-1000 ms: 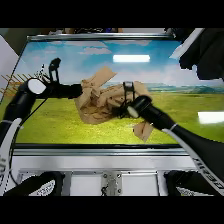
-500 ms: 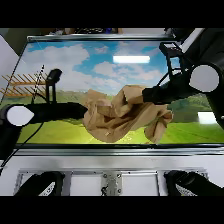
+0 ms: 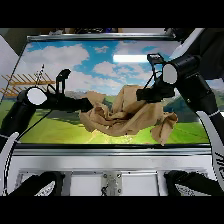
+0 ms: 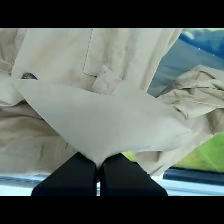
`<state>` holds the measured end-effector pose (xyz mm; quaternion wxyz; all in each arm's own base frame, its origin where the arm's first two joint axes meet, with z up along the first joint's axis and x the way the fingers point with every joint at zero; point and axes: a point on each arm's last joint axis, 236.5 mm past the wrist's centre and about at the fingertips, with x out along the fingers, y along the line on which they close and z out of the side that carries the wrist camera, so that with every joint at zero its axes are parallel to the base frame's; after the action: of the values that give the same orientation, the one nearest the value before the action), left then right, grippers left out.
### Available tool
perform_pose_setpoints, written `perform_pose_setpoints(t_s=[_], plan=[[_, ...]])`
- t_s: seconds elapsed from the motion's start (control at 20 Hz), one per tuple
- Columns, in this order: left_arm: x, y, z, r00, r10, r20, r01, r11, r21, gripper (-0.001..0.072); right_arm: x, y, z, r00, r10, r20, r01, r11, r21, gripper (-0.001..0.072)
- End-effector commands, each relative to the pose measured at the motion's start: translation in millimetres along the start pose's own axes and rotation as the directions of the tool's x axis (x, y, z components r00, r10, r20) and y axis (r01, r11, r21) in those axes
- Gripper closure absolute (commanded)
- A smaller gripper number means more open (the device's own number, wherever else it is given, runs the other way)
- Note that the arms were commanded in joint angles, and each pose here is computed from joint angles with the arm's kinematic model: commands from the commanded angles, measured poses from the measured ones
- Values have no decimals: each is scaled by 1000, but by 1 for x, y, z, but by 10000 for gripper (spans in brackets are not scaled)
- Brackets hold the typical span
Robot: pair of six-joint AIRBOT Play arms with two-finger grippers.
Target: Fold the clothes and pants, and hang the long-sleeved shirts on hangers.
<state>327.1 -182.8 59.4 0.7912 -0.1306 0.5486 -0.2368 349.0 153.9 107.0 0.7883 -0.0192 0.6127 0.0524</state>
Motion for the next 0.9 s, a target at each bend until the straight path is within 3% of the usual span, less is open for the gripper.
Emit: perform_pose_setpoints(t_s=[0.0,0.2,0.4,0.7,0.75,0.8,0.85], plan=[[1,10,-35,996,69,-57,-65,996,65,100,9,2,3,1000,1,-9,-1,1000,1,698],[10,46,-50,971,240,12,-240,969,66,100,8,10,0,999,34,-20,-34,999,0,698],[42,42,-39,983,182,23,-182,983,-17,101,8,14,-2,999,45,-25,-45,999,-4,698],[80,54,-28,972,207,-114,-212,977,-32,103,8,16,-2,999,45,-25,-46,999,-12,698],[83,56,-27,967,215,-140,-220,975,-25,337,8,15,-2,999,45,-25,-45,999,-14,698],[85,56,-25,964,215,-156,-218,976,-2,686,8,14,-2,999,44,-24,-45,998,-37,698],[82,54,-17,965,213,-154,-212,977,21,693,7,13,-1,999,45,-22,-46,998,-53,698]])
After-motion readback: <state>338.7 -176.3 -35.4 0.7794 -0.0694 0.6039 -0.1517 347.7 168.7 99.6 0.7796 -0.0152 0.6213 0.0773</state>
